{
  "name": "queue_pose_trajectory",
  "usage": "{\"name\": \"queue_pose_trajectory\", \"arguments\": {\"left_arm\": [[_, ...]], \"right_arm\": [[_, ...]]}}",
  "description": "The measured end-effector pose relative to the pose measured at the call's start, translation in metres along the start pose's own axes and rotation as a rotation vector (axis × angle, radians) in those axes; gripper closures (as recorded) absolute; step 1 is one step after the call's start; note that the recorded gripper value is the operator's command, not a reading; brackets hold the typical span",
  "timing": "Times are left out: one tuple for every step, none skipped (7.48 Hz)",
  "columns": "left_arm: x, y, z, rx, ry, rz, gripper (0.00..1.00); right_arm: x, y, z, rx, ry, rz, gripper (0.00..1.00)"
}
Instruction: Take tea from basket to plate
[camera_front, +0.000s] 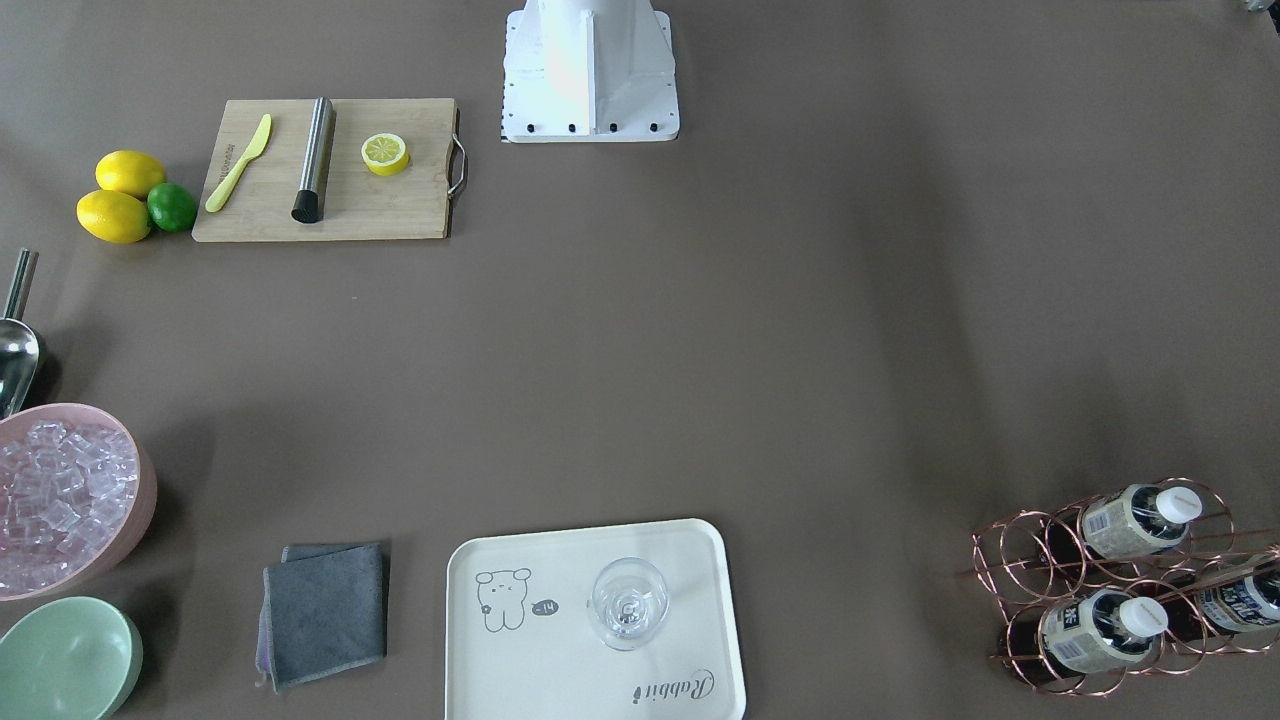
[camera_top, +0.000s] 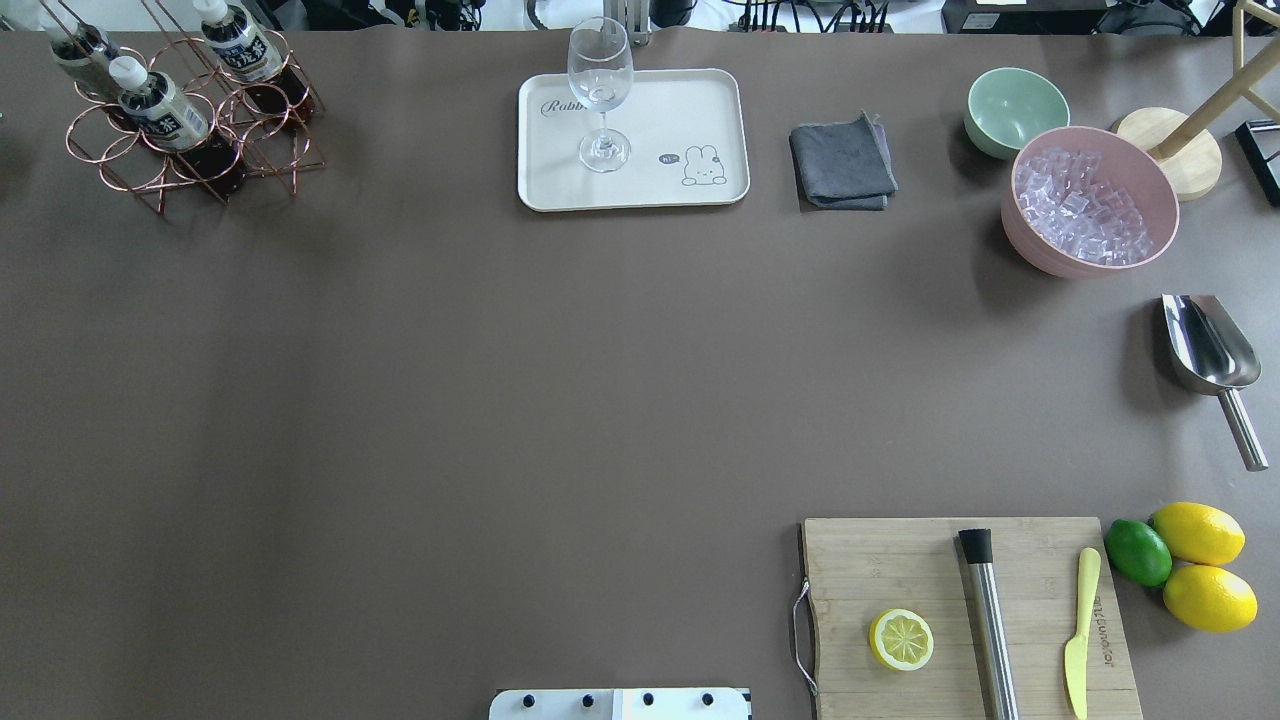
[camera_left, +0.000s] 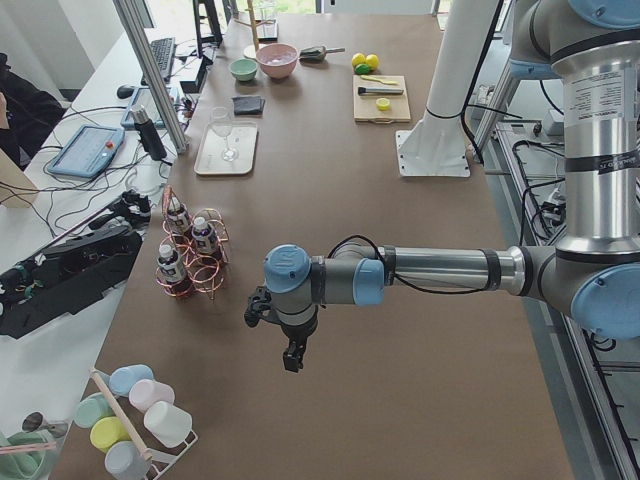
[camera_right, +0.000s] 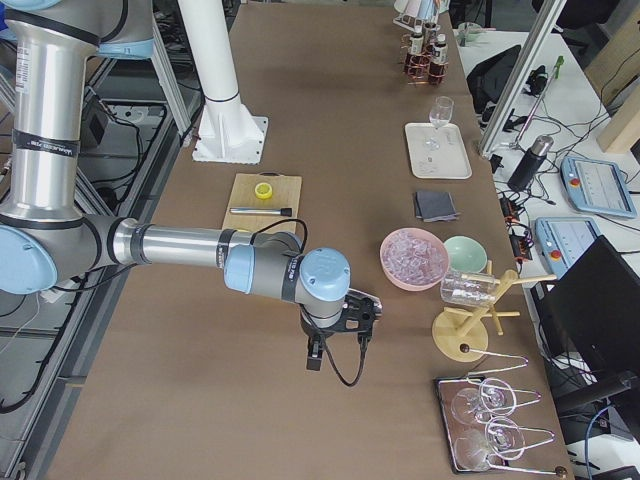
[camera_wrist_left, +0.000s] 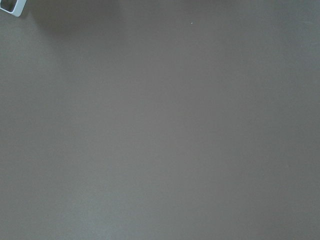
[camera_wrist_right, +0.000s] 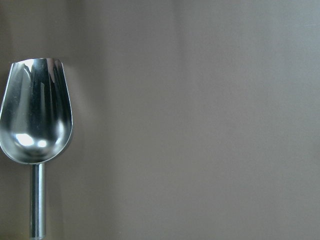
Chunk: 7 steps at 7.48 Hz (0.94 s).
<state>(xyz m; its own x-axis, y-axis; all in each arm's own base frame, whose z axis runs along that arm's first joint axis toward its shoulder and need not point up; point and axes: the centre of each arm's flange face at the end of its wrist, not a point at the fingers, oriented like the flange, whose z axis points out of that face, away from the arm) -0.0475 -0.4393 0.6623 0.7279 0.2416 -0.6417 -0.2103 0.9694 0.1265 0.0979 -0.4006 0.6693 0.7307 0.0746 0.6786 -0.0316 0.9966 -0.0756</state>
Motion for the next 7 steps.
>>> {"name": "queue_pose_trajectory", "arguments": {"left_arm": [[0.0004, -0.0018, -0.0010, 0.001, 0.000, 0.001, 0.02], [0.0009, -0.0061, -0.0038, 0.005, -0.002, 0.001, 0.02], [0.0011, -0.0082, -0.0050, 0.006, -0.002, 0.001, 0.02], [0.0010, -0.0088, -0.0054, 0.006, -0.003, 0.000, 0.02], [0.0005, -0.0086, -0.0050, 0.005, -0.002, -0.001, 0.02], [0.0004, -0.0085, -0.0048, 0.004, -0.002, -0.001, 0.02], [0.0000, -0.0086, -0.0044, 0.004, -0.002, -0.002, 0.02]], "right_arm": [[-0.0002, -0.0002, -0.0002, 0.000, 0.000, 0.000, 0.00], [-0.0003, -0.0002, -0.0003, 0.001, 0.000, -0.001, 0.00], [-0.0003, -0.0002, -0.0004, 0.001, 0.000, -0.001, 0.00], [-0.0003, -0.0002, -0.0003, 0.001, 0.000, -0.001, 0.00], [0.0000, 0.0000, 0.0000, 0.000, 0.000, 0.000, 0.00], [0.0006, 0.0007, 0.0007, -0.001, 0.000, 0.001, 0.00], [0.0008, 0.0010, 0.0009, -0.002, 0.000, 0.002, 0.00]]}}
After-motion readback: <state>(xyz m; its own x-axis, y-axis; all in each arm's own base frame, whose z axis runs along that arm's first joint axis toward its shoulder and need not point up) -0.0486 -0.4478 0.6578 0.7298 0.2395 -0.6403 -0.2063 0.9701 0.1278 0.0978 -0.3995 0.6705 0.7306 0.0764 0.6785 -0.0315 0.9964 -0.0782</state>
